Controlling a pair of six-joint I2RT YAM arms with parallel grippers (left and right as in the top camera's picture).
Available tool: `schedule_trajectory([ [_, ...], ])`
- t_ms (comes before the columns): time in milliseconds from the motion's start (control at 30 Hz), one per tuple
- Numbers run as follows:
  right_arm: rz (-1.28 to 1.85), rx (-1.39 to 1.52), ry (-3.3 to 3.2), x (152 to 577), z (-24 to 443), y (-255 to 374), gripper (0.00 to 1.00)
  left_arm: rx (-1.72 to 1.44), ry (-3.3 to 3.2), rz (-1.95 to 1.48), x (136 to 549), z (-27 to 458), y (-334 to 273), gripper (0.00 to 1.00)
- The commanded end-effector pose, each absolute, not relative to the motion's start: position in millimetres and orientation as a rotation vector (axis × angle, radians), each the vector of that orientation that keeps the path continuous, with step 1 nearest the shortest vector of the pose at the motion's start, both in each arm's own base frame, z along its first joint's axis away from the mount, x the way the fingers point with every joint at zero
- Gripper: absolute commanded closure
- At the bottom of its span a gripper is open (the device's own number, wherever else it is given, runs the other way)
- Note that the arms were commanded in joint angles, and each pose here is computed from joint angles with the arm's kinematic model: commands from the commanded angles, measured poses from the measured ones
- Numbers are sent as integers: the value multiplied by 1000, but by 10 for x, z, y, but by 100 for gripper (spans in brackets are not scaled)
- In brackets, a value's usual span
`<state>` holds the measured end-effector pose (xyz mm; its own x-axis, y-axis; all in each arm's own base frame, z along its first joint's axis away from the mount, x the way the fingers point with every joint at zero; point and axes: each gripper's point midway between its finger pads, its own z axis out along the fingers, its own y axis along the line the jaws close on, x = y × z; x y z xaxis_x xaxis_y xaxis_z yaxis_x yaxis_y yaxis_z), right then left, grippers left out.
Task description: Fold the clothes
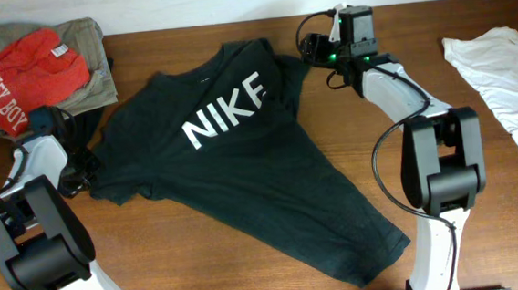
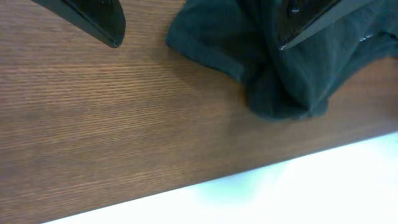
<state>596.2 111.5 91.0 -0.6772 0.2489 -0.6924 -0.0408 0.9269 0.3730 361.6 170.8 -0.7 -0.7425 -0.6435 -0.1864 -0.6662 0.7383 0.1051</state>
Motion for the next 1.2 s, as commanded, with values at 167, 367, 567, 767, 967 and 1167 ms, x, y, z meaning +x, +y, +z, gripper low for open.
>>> schedule_trajectory([
  [167, 343, -19, 2311, 5911, 611, 1377, 20, -1085, 2837, 142, 3592, -134, 1568, 99],
  [367, 267, -17, 2328, 5913, 468, 1350, 20, -1085, 2838, 143, 3591, -134, 1569, 99],
  [567, 267, -22, 2350, 5893, 321, 1382, 21, -1085, 2838, 143, 3592, -133, 1569, 99],
  [767, 238, -32, 2364, 5883, 140, 1456, 26, -1085, 2838, 143, 3592, -133, 1569, 99],
  [967, 169, -25, 2364, 5877, 93, 1474, 29, -1085, 2836, 143, 3594, -133, 1570, 99],
  [1167, 160, -23, 2363, 5878, 90, 1470, 48, -1085, 2837, 143, 3592, -133, 1569, 99],
])
